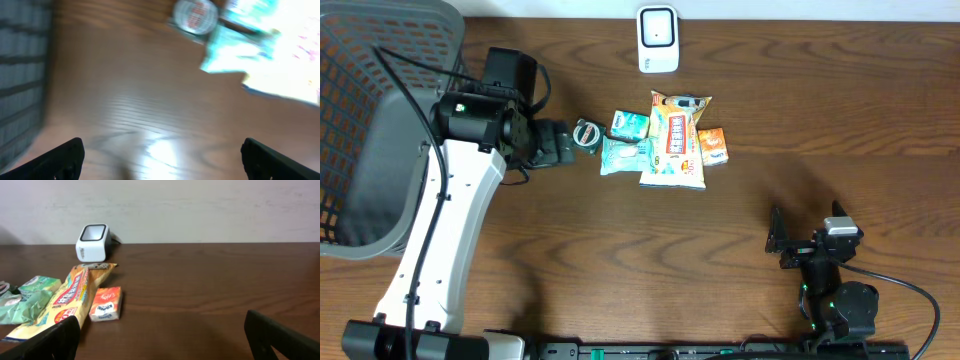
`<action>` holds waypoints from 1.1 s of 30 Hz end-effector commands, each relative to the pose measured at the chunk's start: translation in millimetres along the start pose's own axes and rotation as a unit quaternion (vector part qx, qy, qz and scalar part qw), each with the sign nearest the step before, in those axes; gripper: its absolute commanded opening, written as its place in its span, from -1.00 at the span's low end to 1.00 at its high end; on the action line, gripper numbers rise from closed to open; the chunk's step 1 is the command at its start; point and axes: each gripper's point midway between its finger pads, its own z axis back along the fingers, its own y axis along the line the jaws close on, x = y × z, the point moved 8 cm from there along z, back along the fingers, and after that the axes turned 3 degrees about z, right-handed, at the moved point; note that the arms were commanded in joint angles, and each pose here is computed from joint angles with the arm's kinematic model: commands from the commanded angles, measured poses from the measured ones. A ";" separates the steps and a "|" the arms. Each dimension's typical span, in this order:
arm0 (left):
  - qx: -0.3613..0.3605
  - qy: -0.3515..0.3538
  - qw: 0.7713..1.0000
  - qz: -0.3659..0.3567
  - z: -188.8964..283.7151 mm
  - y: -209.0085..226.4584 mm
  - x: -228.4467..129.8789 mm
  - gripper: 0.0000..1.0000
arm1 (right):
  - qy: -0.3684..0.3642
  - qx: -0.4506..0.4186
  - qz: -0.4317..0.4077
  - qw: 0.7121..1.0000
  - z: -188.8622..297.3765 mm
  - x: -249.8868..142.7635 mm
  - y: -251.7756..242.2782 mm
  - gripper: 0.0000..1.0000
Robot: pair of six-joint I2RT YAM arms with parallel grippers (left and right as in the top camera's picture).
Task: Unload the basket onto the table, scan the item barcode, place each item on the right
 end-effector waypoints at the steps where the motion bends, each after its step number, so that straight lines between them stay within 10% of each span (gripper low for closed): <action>1: -0.130 0.031 0.987 -0.089 3.3 -22.5 -8.0 0.97 | 0.003 -0.007 0.000 1.000 -0.1 -1.6 -1.7 0.99; 13: -0.132 0.017 0.987 -0.090 3.3 -23.7 -3.8 0.97 | 0.003 -0.007 0.000 1.000 -0.1 -1.6 -1.7 0.99; 21: 0.050 -0.038 0.996 0.059 0.8 9.5 8.5 0.97 | 0.003 -0.007 0.000 1.000 -0.1 -1.6 -1.7 0.99; 33: 0.093 -0.057 0.992 0.061 2.3 17.5 11.7 0.97 | 0.003 -0.007 0.000 1.000 -0.1 -1.6 -1.7 0.98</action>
